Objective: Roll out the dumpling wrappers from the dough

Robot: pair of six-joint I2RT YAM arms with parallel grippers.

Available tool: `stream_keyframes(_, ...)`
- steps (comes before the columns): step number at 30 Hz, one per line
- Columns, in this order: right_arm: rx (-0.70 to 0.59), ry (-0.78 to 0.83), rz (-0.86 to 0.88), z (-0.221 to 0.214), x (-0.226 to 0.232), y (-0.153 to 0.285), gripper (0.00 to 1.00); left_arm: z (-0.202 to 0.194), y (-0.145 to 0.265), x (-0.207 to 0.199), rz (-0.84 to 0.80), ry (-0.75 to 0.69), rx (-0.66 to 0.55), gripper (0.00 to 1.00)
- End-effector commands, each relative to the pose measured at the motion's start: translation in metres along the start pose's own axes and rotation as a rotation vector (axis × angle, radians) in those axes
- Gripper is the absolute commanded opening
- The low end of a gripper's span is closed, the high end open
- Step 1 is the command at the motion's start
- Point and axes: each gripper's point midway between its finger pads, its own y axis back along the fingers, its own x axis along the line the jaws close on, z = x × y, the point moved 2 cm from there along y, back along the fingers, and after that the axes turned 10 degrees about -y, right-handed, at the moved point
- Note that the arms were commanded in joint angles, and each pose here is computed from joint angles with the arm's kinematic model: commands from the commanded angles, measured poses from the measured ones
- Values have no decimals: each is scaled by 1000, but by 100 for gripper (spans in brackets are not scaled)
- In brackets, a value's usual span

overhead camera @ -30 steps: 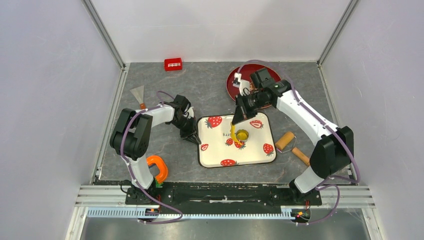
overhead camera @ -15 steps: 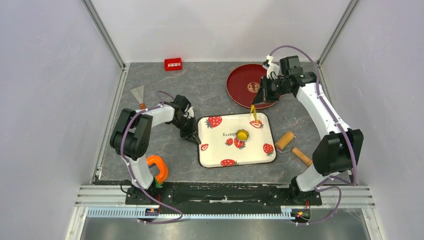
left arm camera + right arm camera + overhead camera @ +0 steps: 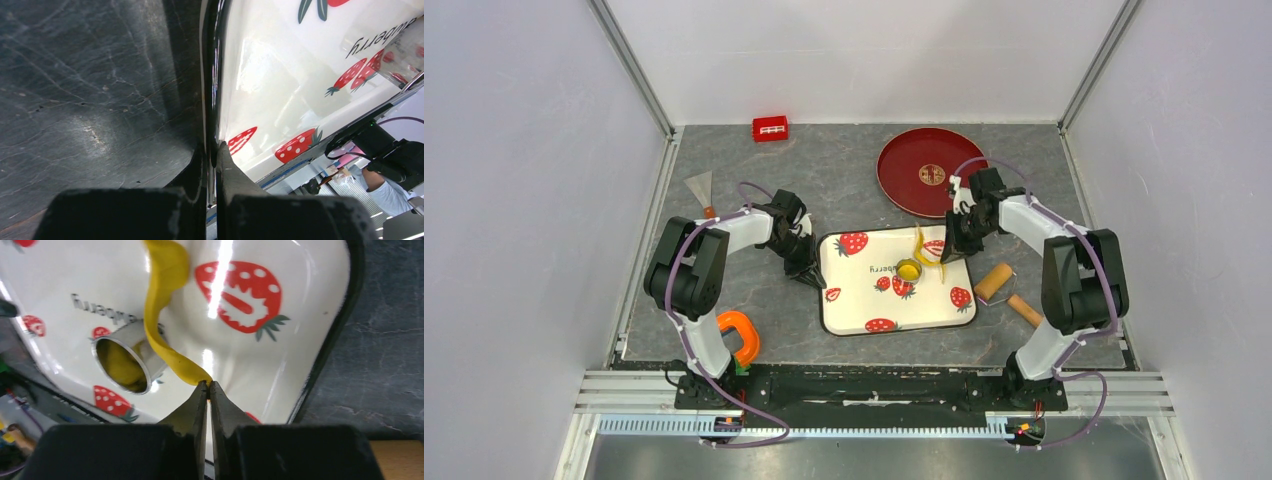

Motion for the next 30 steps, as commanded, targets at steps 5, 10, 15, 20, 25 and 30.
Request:
stream_keyframes(5,-101,114,-241,19,-46,-6,15,-15,-21,28,138,-87,47,2)
stream_keyframes(10,-156,113,-252,26,-41,8,39,-14,-21,27,136,-85,47,2)
stream_keyframes(15,-230,123,-253,41,-30,28,67,-14,-21,27,134,-86,49,2)
stream_keyframes(20,-294,140,-244,59,-17,45,83,-14,-20,26,136,-93,46,2)
stream_keyframes(25,-307,147,-195,70,-4,49,88,-12,-17,33,182,-120,44,2)
stream_keyframes(30,-311,144,-175,80,0,45,89,-10,-8,45,273,-156,57,2)
